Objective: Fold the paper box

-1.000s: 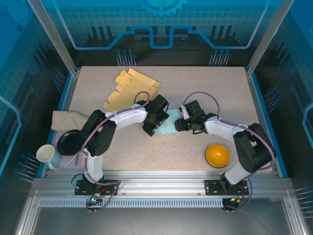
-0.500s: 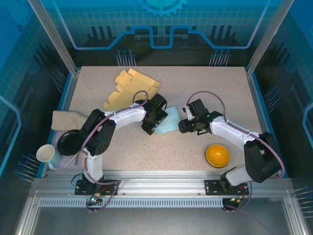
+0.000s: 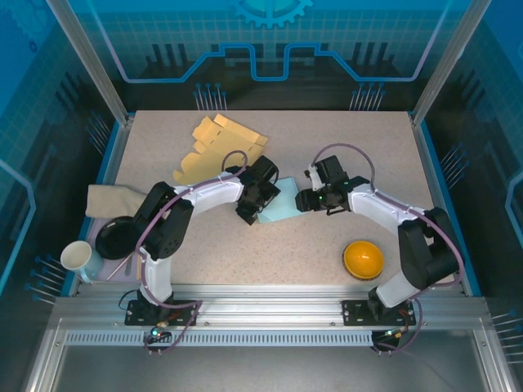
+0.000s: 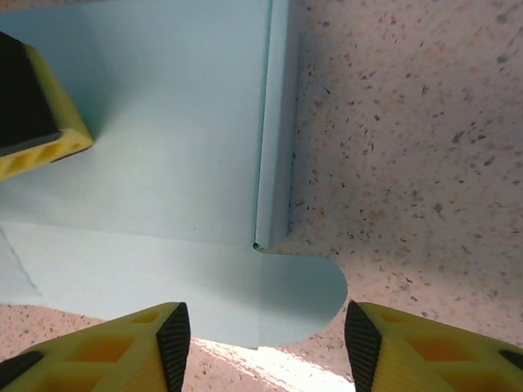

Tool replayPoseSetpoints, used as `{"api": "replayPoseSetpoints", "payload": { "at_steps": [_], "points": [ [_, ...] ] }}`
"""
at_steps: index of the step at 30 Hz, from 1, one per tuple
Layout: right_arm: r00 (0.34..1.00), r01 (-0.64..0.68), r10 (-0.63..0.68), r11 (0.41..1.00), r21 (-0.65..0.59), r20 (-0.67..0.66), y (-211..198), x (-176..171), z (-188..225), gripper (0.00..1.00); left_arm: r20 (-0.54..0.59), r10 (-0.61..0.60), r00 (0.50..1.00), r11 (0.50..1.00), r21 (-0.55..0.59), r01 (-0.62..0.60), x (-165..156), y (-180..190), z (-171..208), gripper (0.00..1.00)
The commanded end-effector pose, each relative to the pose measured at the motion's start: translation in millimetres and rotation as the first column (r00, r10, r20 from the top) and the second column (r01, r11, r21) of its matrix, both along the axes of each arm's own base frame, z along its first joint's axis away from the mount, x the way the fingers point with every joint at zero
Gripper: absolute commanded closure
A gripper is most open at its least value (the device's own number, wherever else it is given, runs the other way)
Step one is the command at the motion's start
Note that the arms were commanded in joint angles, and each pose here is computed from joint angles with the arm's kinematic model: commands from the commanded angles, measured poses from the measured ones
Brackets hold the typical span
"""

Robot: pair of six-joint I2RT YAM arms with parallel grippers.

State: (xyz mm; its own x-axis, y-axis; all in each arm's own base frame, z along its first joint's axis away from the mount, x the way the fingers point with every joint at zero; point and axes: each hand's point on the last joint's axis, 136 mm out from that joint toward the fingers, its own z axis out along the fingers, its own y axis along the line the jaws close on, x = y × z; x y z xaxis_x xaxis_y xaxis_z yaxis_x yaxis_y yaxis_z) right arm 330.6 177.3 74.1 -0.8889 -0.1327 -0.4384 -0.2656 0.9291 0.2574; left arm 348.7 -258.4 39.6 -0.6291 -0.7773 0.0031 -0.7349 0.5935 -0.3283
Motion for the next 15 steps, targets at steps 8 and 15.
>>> {"api": "replayPoseSetpoints", "payload": {
  "at_steps": [8, 15],
  "points": [
    [0.998, 0.01, -0.006, 0.998, 0.069, -0.065, 12, 3, -28, 0.46, -0.133, 0.025, 0.991, 0.989, 0.149, -0.005, -28, 37, -35, 0.07],
    [0.994, 0.012, 0.001, 0.993, 0.118, -0.107, 21, -7, -29, 0.48, -0.137, 0.028, 0.99, 0.989, 0.149, -0.007, -27, 37, -37, 0.07]
  ]
}}
